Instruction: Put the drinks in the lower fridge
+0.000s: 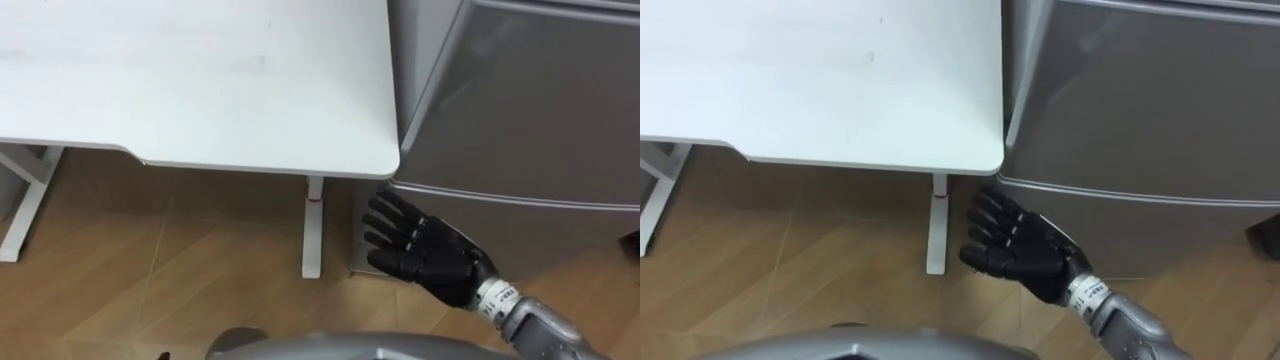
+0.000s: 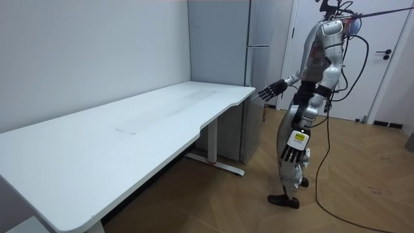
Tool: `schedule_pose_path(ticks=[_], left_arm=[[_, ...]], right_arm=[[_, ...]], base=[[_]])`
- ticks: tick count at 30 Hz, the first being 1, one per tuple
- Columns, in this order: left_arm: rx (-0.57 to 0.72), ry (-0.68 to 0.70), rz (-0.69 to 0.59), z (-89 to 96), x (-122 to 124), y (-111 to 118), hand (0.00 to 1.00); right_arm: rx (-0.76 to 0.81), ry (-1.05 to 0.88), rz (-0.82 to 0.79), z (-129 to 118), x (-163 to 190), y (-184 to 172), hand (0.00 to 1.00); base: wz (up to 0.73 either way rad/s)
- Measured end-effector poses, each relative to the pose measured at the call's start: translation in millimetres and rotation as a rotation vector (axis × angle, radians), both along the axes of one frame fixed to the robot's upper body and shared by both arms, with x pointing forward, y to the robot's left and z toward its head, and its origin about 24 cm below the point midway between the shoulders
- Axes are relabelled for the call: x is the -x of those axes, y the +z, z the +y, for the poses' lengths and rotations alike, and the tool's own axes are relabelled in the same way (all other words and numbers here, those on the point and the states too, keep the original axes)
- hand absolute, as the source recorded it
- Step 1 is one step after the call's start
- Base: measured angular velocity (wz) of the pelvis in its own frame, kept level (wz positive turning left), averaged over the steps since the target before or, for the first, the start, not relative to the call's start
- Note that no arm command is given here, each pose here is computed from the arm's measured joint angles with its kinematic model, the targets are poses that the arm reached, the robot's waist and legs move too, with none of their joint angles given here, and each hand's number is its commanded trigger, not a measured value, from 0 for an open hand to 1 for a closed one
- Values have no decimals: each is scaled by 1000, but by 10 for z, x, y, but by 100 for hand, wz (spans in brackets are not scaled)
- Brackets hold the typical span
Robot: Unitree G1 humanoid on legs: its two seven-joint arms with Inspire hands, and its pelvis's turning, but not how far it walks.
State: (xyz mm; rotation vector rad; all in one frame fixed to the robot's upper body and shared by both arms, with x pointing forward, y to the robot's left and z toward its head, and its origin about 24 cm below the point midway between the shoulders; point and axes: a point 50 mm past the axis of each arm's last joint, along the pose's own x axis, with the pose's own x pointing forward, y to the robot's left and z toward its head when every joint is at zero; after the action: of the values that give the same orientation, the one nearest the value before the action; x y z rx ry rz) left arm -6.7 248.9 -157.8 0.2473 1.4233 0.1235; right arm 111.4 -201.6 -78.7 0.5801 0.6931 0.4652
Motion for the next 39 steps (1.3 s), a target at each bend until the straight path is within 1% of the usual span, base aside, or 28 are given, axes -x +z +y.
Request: schedule_pose_path(ticks=[3, 9, 11, 17, 21, 24, 26, 27, 29, 31, 32, 33, 35, 37, 38, 39], left_arm=[[-3, 11, 13, 10, 62, 4, 0], [-15, 15, 3, 16, 32, 11, 0], [-39, 26, 3, 28, 35, 14, 0], [-38, 95, -18, -30, 23, -3, 0], [-31, 110, -13, -66, 43, -15, 0], [-33, 116, -9, -105, 71, -24, 0], [-52, 100, -10, -109, 75, -33, 0], [-60, 92, -8, -106, 78, -34, 0], [-75, 93, -17, -82, 45, -30, 0], [-87, 92, -19, -51, 31, -24, 0], [-95, 105, -15, -31, 30, -22, 0], [-99, 110, -9, -24, 38, -23, 0], [-105, 119, -15, -6, -30, -31, 0], [-108, 113, -14, -1, -45, -30, 0], [-113, 85, -4, 0, -40, -31, 0], [-115, 77, 3, 1, -32, -32, 0]], right_arm=[[-6, -14, 38, -30, 67, -54, 0], [-34, -151, 183, -148, 287, -258, 0], [-50, -249, 264, -175, 409, -363, 0], [-172, -496, 336, -167, 508, -474, 0], [-120, -544, 446, -201, 633, -623, 0], [-49, -581, 544, -230, 752, -721, 0], [68, -570, 618, -262, 870, -788, 0], [105, -554, 634, -268, 891, -801, 0], [278, -429, 687, -299, 965, -832, 0], [399, -343, 705, -325, 963, -847, 0], [455, -308, 690, -342, 891, -848, 0], [486, -287, 688, -352, 872, -851, 0], [608, -242, 690, -398, 789, -860, 0], [681, -206, 684, -424, 775, -859, 0], [723, -183, 677, -438, 754, -857, 0], [734, -180, 675, -443, 749, -856, 0]], base=[[7], [6], [0], [0], [0], [2], [8], [0], [0], [-5], [-5], [0], [2], [0], [0], [0]])
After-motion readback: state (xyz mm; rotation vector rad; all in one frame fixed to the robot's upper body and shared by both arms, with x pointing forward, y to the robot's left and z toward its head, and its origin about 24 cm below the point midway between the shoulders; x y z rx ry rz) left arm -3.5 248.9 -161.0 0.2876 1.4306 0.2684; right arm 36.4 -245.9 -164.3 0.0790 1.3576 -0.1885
